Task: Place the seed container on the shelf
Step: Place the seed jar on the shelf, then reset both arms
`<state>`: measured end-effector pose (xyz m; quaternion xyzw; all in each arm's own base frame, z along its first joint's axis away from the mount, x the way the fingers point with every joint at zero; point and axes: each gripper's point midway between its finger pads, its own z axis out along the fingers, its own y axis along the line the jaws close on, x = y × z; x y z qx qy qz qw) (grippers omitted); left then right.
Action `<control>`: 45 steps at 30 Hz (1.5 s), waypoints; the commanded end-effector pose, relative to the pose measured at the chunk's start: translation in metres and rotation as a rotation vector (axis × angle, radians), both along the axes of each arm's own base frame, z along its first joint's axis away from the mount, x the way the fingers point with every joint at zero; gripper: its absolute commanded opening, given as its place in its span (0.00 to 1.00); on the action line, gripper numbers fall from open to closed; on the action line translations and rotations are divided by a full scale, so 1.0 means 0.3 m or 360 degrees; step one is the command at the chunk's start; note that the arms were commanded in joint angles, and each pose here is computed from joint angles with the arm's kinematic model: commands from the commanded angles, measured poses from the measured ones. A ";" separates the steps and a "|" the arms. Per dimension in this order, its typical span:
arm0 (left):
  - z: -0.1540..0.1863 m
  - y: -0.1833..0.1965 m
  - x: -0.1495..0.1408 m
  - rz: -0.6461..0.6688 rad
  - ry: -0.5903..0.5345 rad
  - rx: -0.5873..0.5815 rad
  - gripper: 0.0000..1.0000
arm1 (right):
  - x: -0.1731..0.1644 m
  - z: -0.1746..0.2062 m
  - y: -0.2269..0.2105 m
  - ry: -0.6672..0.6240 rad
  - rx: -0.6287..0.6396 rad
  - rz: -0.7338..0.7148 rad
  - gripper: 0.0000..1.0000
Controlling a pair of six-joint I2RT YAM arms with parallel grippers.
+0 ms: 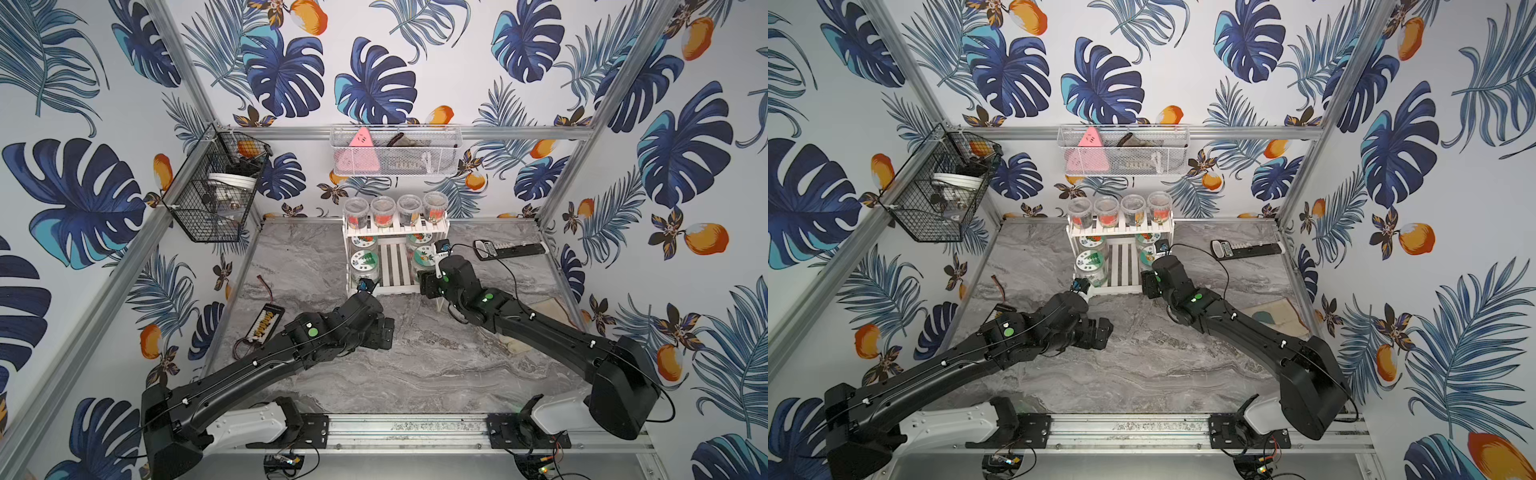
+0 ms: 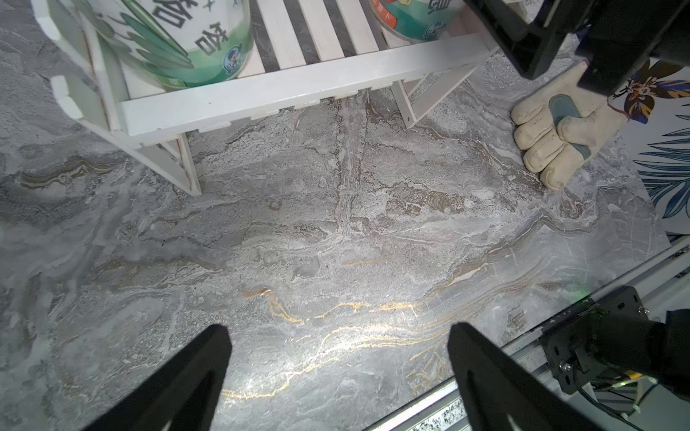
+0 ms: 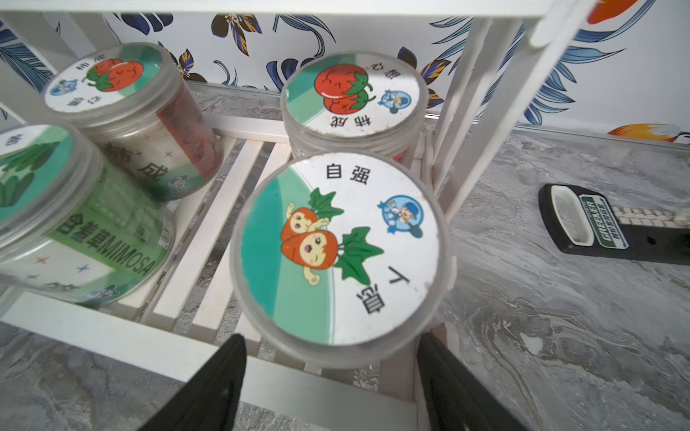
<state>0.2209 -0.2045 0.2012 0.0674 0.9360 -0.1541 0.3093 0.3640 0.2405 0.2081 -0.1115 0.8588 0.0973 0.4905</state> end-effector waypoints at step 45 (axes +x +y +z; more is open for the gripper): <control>0.048 0.844 0.288 0.1477 -0.0870 0.0531 0.99 | 0.001 -0.236 -0.917 -0.0249 -0.0050 -0.0921 1.00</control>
